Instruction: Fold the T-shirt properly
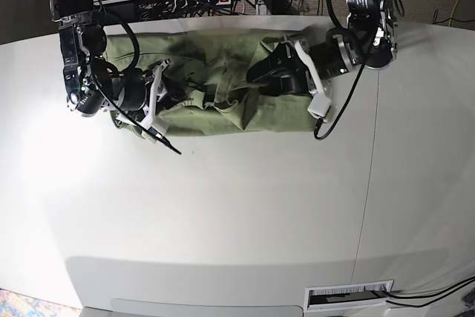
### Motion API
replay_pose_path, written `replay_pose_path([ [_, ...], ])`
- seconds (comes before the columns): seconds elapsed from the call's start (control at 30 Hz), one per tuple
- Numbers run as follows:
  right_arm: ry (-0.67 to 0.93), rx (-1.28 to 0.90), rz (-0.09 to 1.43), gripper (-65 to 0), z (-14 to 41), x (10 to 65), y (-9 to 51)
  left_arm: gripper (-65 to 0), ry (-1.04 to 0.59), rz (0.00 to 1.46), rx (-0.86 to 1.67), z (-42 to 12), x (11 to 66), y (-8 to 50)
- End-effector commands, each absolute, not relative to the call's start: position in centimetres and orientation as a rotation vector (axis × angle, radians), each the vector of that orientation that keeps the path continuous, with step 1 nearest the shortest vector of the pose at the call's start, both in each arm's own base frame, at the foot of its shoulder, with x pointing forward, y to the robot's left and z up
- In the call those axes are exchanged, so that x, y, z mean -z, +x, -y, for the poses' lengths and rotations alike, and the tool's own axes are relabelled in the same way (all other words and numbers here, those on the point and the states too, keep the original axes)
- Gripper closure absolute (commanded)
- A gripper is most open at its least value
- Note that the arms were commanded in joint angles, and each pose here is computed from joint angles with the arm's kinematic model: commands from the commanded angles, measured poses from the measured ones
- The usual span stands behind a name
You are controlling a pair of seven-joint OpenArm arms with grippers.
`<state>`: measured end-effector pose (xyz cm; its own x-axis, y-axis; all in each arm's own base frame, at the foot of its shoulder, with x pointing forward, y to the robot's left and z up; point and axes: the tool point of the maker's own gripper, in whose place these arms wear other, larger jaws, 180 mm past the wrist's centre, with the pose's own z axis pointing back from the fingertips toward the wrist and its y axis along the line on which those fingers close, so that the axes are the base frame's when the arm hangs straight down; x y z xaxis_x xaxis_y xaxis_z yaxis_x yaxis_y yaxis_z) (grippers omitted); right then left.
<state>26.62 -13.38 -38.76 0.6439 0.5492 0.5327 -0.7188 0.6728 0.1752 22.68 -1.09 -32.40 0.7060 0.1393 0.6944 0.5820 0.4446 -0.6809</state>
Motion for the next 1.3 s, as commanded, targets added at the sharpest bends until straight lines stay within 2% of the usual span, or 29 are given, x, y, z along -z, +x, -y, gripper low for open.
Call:
replay_pose_path([
  [0.0, 0.392, -0.75, 0.512, -17.0, 13.5, 37.6, 27.6, -29.7, -1.118, 0.821, 0.324, 1.0, 31.0, 23.4],
  [0.1, 0.391, -0.75, 0.511, -17.0, 13.5, 37.6, 27.6, -26.7, -1.09, 0.794, 0.362, 0.5, 31.4, 23.2],
  [0.17, 0.391, -0.75, 0.511, -17.0, 13.5, 37.6, 27.6, -18.8, -1.068, 0.774, 0.382, 0.0, 31.8, 23.0],
  [0.27, 0.393, -0.75, 0.516, -17.0, 13.4, 37.5, 27.7, -1.3, -0.999, 0.728, 0.42, -1.1, 33.2, 22.6],
  [0.3, 0.394, -0.749, 0.518, -17.0, 13.4, 37.5, 27.7, 0.0, -0.969, 0.714, 0.43, -1.5, 33.7, 22.5],
  [0.57, 0.398, -0.748, 0.528, -17.0, 13.3, 37.4, 27.8, 0.0, -0.943, 0.743, 0.419, -1.7, 33.8, 22.9],
  [0.87, 0.45, -0.715, 0.56, -17.0, 13.6, 34.8, 28.1, 0.0, -0.784, 0.737, 0.492, -2.9, 35.0, 24.2],
  [1.13, 0.45, -0.571, 0.64, -17.0, 18.3, 31.4, 28.4, 0.0, -0.62, 0.683, 0.486, -5.0, 38.0, 24.6],
  [1.27, 0.372, -0.509, 0.63, -17.0, 22.2, 31.1, 27.6, 0.0, -0.588, 0.66, 0.521, -4.7, 38.7, 24.3],
])
